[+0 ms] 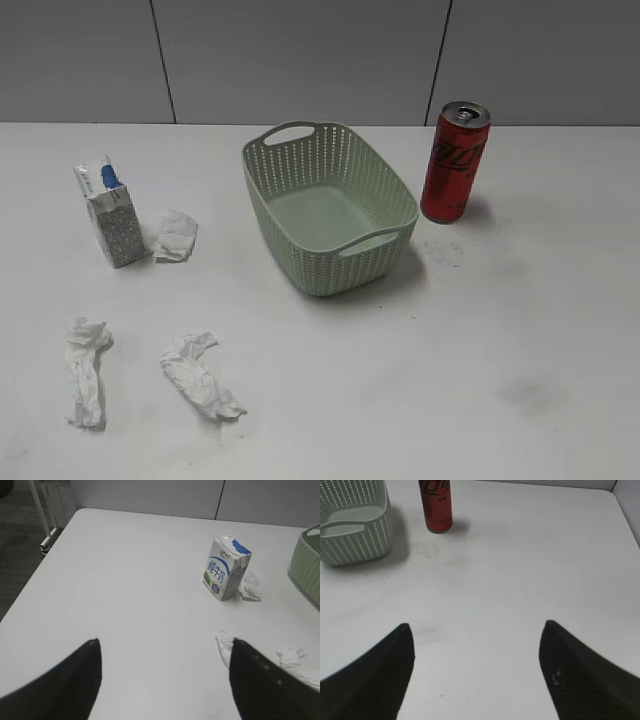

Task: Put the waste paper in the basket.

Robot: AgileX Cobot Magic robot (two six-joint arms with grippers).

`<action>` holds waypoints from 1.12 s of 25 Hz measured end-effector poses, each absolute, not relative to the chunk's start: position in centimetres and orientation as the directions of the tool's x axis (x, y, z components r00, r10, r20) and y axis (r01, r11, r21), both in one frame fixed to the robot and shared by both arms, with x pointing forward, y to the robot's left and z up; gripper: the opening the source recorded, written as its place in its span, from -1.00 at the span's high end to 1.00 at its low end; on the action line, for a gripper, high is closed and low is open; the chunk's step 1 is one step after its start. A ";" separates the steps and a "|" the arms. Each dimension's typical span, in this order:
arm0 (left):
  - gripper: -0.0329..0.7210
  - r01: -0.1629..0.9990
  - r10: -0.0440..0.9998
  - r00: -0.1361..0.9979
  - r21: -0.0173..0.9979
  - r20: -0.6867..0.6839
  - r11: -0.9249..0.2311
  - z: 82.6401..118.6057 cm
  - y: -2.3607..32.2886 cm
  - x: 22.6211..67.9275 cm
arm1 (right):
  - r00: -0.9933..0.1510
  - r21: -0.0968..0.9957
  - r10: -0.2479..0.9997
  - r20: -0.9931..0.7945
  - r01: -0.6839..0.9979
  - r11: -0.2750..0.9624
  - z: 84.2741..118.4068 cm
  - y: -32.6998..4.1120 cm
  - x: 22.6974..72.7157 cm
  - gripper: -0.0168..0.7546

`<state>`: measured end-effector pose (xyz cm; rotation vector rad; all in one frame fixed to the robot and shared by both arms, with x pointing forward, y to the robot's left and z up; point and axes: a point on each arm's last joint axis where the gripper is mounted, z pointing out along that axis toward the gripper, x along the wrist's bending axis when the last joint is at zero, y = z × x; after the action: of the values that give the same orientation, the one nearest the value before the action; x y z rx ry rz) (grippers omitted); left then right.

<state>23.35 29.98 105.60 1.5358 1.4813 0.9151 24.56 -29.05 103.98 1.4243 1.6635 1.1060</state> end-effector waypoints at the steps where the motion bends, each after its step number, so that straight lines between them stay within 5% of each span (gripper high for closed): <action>1: -0.65 0.422 0.998 0.054 0.907 -0.028 0.002 105.6 30.0 23.4 | -0.175 0.910 0.984 0.033 0.411 0.042 104.0 -29.0 24.6 -0.57; 28: -0.65 0.422 0.998 0.053 0.907 -0.029 0.004 105.6 30.0 23.4 | -0.176 0.911 0.984 0.035 0.411 0.041 104.0 -29.0 24.6 -0.57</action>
<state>23.35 29.98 105.60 1.5346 1.4821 0.9143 24.56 -29.03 103.99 1.4244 1.6631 1.1086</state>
